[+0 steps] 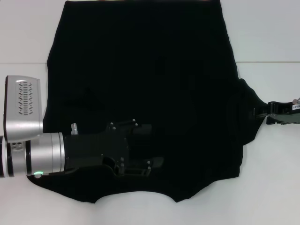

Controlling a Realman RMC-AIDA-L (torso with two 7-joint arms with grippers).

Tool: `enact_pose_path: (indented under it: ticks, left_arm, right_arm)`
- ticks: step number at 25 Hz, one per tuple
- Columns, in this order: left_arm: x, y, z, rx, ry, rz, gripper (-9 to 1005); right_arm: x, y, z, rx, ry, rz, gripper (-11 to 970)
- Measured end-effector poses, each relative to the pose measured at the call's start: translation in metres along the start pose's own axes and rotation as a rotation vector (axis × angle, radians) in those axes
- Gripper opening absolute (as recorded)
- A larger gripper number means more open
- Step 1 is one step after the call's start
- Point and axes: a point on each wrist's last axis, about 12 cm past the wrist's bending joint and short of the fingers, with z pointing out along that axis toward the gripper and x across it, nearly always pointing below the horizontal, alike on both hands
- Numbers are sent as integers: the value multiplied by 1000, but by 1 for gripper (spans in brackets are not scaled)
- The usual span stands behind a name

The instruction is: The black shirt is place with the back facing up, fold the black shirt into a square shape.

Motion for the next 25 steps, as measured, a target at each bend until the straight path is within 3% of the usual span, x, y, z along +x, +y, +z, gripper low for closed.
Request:
enact_pose_path:
  ticks: [24, 25]
  left_arm:
    - [0, 1, -2, -9, -2, -7, 861]
    - [1, 1, -2, -10, -2, -7, 861]
  right_arm:
    - [5, 7, 13, 28, -16, -27, 617]
    - [5, 8, 14, 30, -16, -30, 574]
